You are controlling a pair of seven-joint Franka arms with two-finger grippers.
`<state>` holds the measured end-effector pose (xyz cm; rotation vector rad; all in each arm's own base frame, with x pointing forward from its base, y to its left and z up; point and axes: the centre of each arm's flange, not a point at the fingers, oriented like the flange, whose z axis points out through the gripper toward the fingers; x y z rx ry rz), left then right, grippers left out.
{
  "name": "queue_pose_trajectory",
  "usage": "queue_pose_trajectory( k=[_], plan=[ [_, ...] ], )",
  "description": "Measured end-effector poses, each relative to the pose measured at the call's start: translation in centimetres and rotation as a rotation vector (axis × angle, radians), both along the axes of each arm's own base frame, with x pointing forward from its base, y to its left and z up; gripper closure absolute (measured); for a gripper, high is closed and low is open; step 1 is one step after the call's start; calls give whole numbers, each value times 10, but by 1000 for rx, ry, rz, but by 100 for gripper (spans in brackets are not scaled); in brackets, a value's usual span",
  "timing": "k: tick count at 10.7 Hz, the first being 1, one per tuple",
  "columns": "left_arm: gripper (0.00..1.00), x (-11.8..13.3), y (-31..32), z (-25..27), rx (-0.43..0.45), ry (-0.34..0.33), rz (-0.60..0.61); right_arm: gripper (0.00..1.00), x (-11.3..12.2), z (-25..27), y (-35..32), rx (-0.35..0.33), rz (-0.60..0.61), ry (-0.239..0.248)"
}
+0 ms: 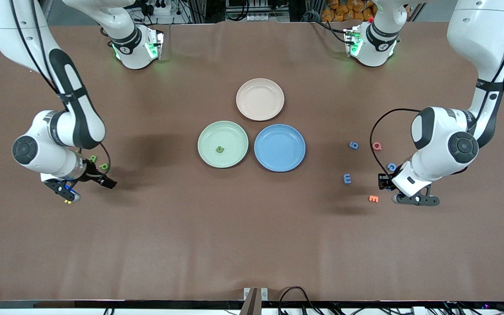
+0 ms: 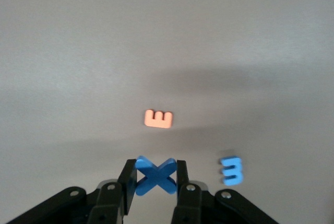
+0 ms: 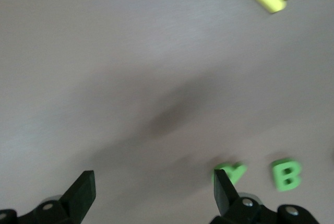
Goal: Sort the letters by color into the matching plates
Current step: 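Return the right gripper to the letters while the left gripper lifts the x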
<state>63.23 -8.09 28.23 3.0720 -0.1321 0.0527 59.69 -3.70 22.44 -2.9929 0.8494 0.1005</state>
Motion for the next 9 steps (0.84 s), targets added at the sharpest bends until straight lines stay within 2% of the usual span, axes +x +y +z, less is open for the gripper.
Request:
queue_pose_trajectory(
  k=[3,9],
  plan=[
    [65,-8,-31,15,-14,25,40,0,-13,-13,-32,-4,-28,2],
    [65,-33,-103,56,-24,90,111,0,-46,-45,-44,-15,-22,-1]
  ],
)
